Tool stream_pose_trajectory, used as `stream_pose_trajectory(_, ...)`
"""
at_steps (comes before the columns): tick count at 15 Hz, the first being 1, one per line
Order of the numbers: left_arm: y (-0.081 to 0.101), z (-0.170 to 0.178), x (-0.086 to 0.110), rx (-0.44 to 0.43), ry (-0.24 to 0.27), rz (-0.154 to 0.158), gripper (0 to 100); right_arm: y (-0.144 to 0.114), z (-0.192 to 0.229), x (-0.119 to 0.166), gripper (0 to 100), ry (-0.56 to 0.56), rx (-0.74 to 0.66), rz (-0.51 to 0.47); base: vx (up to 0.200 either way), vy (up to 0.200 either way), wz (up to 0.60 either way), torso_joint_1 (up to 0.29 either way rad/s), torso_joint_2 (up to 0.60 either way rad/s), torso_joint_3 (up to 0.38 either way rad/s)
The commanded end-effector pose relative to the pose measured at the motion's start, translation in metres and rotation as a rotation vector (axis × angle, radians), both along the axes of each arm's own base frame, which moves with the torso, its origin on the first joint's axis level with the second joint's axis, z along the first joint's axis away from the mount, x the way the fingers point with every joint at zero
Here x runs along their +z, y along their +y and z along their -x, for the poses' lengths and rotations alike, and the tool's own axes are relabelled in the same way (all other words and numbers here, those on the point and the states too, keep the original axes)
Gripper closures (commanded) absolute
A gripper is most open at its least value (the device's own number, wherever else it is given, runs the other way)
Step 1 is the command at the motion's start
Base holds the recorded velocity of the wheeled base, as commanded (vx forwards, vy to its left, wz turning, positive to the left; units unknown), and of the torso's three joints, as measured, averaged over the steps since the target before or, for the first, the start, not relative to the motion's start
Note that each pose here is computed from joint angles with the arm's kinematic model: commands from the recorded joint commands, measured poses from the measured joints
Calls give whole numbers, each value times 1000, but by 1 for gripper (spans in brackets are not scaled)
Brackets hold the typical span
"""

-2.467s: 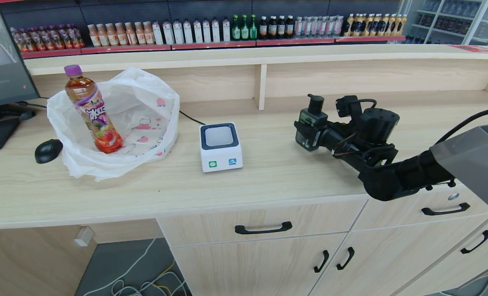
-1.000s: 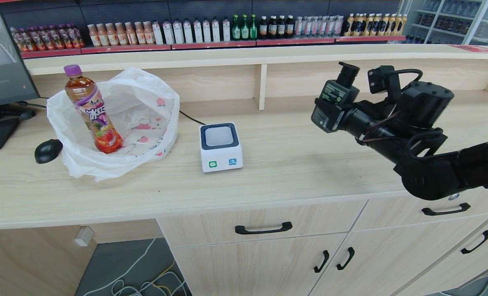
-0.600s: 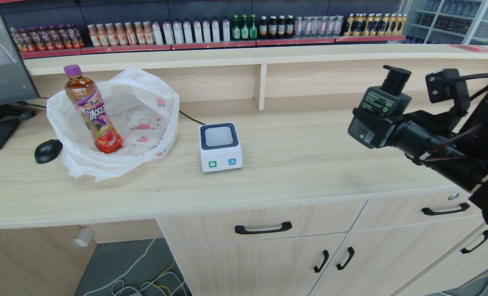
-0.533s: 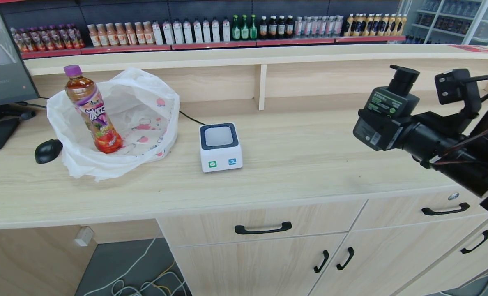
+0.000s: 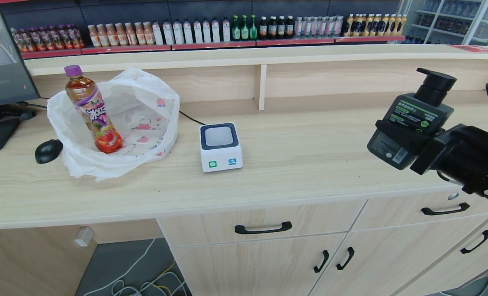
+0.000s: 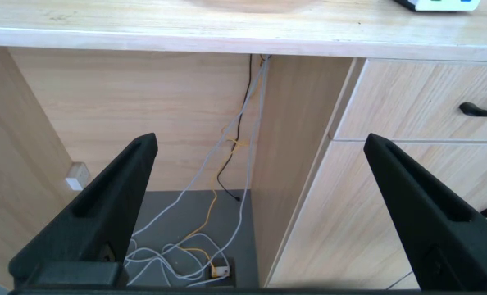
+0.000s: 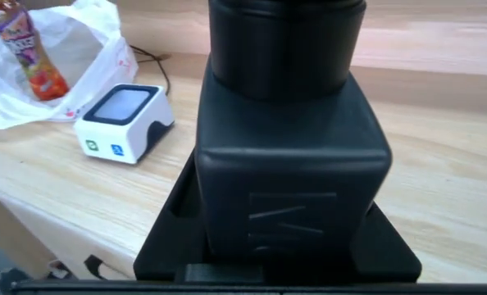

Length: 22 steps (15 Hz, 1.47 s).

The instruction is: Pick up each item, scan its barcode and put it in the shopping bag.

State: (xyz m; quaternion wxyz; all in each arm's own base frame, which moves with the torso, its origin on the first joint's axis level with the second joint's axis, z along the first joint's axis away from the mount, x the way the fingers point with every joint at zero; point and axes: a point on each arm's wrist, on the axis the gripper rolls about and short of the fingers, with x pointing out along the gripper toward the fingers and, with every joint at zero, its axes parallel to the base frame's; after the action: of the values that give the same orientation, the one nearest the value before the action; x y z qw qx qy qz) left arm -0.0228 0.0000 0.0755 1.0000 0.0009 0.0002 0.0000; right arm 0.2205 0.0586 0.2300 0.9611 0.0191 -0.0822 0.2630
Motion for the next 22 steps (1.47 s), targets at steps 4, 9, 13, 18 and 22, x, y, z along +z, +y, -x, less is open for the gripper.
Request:
stream_pose_trajectory(4, 0, 0, 0, -2, 0, 0, 0, 19, -3, 5, 100, 55, 238, -126, 0, 0, 0, 0, 0, 0)
stream_pose_trajectory(9, 0, 0, 0, 0, 0, 0, 0, 72, -5, -13, 100, 39, 535, -375, 0, 0, 0, 0, 0, 0)
stream_pose_trajectory(13, 0, 0, 0, 0, 0, 0, 0, 81, 1, -3, 100, 119, 628, -490, 0, 0, 0, 0, 0, 0)
stream_pose_trajectory(18, 0, 0, 0, -2, 0, 0, 0, 92, 17, 7, 100, 283, 774, -654, 0, 0, 0, 0, 0, 0)
stream_pose_trajectory(22, 0, 0, 0, -2, 0, 0, 0, 96, 30, 3, 100, 334, 818, -661, 0, 0, 0, 0, 0, 0)
